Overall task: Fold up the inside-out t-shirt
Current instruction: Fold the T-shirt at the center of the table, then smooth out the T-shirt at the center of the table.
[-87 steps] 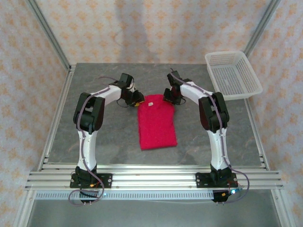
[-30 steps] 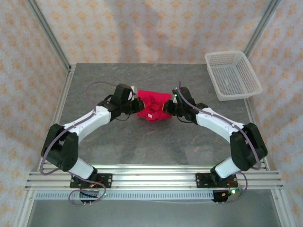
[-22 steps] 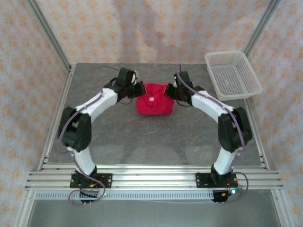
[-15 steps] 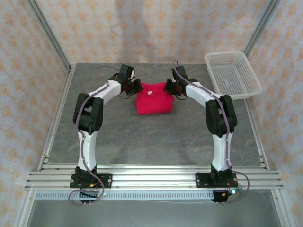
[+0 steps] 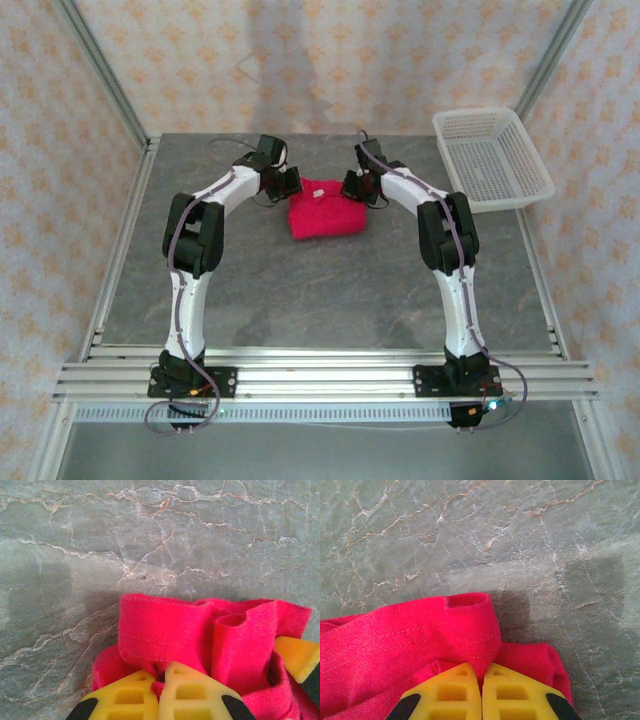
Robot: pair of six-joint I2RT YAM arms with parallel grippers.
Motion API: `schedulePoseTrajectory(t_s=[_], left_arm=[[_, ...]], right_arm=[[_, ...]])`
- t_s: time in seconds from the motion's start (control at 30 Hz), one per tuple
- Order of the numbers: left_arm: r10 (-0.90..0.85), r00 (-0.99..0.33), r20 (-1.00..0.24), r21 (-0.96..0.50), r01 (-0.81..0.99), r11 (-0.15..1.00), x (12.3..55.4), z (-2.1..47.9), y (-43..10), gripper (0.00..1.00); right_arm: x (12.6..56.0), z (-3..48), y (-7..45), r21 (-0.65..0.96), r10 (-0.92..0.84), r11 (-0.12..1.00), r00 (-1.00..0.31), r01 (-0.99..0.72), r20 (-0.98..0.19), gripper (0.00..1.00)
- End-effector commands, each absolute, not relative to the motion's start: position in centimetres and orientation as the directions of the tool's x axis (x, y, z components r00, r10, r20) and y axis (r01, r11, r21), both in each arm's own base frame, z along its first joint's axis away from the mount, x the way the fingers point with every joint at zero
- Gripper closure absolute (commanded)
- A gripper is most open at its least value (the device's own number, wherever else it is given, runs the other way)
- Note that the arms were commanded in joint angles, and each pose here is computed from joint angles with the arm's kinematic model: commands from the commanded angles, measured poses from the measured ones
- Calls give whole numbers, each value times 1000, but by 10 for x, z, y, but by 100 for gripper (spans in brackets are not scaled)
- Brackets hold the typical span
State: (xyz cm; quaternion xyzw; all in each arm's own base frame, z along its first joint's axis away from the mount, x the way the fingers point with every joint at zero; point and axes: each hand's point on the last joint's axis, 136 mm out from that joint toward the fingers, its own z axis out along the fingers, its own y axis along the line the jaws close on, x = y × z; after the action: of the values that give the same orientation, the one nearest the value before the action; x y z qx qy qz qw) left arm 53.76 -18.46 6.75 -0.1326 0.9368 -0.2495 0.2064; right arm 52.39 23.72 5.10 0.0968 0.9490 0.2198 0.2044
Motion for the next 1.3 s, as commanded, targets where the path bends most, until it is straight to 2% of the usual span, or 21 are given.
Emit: schedulePoseTrajectory(t_s=[0.0, 0.03, 0.1, 0.2, 0.4, 0.47, 0.6, 0.77, 0.87, 0.97, 1.07, 1.17, 1.27], left_arm=[[-301, -877, -374, -507, -79, 859, 538, 106, -187, 96], [-296, -875, -383, -499, -74, 863, 537, 113, -185, 91], [-293, -871, -395, -463, -86, 882, 533, 128, -178, 67], [-299, -874, -383, -388, -142, 911, 525, 142, -163, 48], [-362, -849, -385, -333, -239, 912, 497, 167, -139, 49], [-416, -834, -363, -404, -262, 877, 485, 171, -150, 52], [-505, -827, -248, -638, -253, 727, 474, 157, -209, 55], [-557, -812, -172, -706, -292, 645, 483, 137, -239, 58], [-578, -802, -153, -684, -336, 647, 490, 107, -235, 58], [-612, -785, -100, -612, -436, 660, 486, 52, -208, 59], [-648, -759, -66, -548, -515, 659, 474, 10, -175, 61], [-649, -759, -50, -519, -536, 666, 463, -6, -164, 62], [-639, -767, -62, -519, -522, 677, 463, 2, -165, 62]], right_arm=[[525, 101, 237, 470, 273, 880, -885, 71, -378, 76], [523, 112, 234, 462, 276, 884, -880, 75, -386, 69], [519, 134, 224, 440, 309, 890, -867, 119, -392, 60], [508, 157, 208, 420, 382, 883, -839, 208, -387, 50], [475, 174, 192, 480, 499, 826, -778, 294, -382, 48], [464, 172, 200, 558, 544, 773, -769, 302, -337, 52], [457, 163, 238, 734, 640, 601, -741, 317, -204, 61], [471, 142, 273, 799, 685, 484, -722, 357, -92, 69], [476, 114, 276, 801, 723, 430, -690, 416, -29, 71], [469, 53, 252, 723, 776, 430, -631, 541, 11, 78], [448, -1, 226, 646, 806, 431, -591, 631, 40, 80], [437, -20, 228, 621, 782, 453, -619, 640, 68, 80], [442, -4, 236, 627, 746, 493, -664, 603, 52, 80]])
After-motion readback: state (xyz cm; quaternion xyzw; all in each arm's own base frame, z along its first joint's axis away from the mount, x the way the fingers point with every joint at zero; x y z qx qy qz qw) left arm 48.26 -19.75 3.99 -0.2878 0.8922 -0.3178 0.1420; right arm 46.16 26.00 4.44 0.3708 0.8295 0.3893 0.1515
